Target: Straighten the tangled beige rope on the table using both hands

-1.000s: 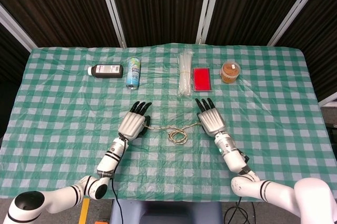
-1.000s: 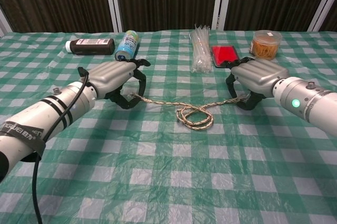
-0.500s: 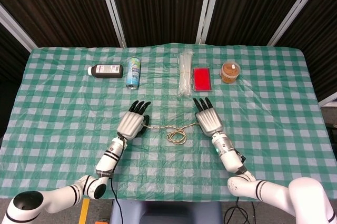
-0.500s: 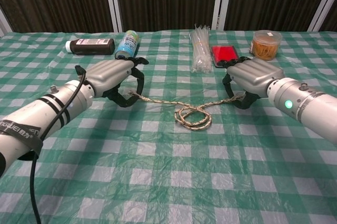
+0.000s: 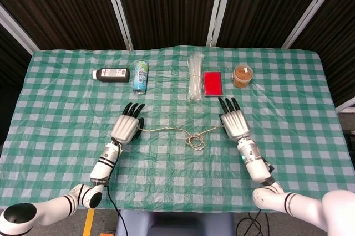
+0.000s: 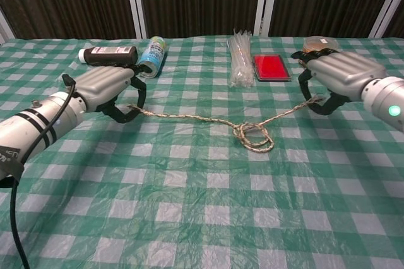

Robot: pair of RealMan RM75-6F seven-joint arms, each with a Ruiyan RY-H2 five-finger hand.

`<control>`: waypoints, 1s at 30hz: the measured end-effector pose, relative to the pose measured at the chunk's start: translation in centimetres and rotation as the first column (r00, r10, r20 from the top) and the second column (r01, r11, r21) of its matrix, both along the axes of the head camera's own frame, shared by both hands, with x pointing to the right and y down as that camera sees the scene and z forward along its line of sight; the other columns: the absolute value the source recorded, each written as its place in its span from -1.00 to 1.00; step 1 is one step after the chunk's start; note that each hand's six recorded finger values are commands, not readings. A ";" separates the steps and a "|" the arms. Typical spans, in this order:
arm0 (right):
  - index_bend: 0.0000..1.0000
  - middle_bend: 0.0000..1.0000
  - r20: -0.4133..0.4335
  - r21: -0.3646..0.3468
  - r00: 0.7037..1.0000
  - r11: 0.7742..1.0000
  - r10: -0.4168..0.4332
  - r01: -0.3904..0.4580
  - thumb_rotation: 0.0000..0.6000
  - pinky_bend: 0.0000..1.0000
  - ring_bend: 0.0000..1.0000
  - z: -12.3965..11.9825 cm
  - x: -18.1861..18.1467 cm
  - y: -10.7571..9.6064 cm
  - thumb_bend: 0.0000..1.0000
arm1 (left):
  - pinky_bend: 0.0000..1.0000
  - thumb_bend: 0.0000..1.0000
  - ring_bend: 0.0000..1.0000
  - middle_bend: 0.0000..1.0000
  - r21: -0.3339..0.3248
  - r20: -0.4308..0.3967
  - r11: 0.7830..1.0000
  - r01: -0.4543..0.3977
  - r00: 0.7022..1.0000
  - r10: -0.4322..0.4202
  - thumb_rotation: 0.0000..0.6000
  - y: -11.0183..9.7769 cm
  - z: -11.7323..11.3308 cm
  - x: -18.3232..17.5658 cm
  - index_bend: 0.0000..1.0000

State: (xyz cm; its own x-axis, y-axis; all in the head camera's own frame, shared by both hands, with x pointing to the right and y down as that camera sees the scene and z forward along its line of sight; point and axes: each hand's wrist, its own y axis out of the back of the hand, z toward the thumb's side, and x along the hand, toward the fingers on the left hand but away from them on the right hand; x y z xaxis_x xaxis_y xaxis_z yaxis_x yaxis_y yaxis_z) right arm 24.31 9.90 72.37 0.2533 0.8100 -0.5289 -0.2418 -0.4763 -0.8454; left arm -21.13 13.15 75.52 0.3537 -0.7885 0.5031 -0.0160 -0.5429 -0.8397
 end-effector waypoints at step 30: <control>0.58 -0.91 -0.134 0.010 0.971 0.980 0.197 -0.197 1.00 -1.00 -1.00 -3.6 18.1 3.8 0.19 | -0.97 0.17 -1.00 -0.86 0.017 0.111 0.988 0.152 0.982 -0.153 1.00 2.2 -2.4 -12.8 0.27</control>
